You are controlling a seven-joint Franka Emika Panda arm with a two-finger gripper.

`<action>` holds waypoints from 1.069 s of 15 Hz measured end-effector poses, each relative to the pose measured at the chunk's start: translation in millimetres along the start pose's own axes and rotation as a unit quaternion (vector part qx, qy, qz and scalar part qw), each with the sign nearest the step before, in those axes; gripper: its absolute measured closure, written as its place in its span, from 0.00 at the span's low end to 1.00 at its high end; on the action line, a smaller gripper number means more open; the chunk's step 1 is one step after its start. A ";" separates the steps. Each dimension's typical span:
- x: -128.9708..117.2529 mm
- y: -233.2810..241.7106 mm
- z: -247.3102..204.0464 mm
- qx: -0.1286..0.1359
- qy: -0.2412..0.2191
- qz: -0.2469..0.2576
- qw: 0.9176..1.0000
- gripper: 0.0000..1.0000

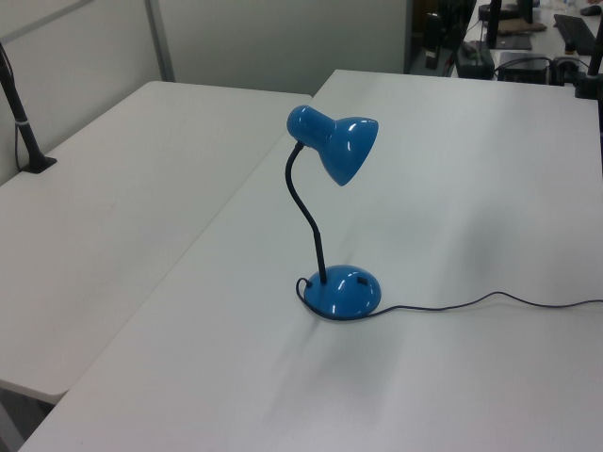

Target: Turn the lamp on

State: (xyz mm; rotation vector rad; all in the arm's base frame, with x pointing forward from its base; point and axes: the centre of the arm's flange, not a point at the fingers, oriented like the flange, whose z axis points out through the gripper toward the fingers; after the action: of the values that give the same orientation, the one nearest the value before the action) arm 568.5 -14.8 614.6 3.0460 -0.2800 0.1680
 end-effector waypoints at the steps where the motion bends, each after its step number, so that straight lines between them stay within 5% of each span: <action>1: -0.1 -0.7 0.0 0.000 0.000 -0.001 1.000 0.00; 16: -1.0 -2.8 2.7 0.000 -0.004 -0.003 1.000 0.00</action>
State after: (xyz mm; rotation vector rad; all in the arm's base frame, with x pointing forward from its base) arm 568.3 -12.1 611.7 3.0470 -0.2717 0.1542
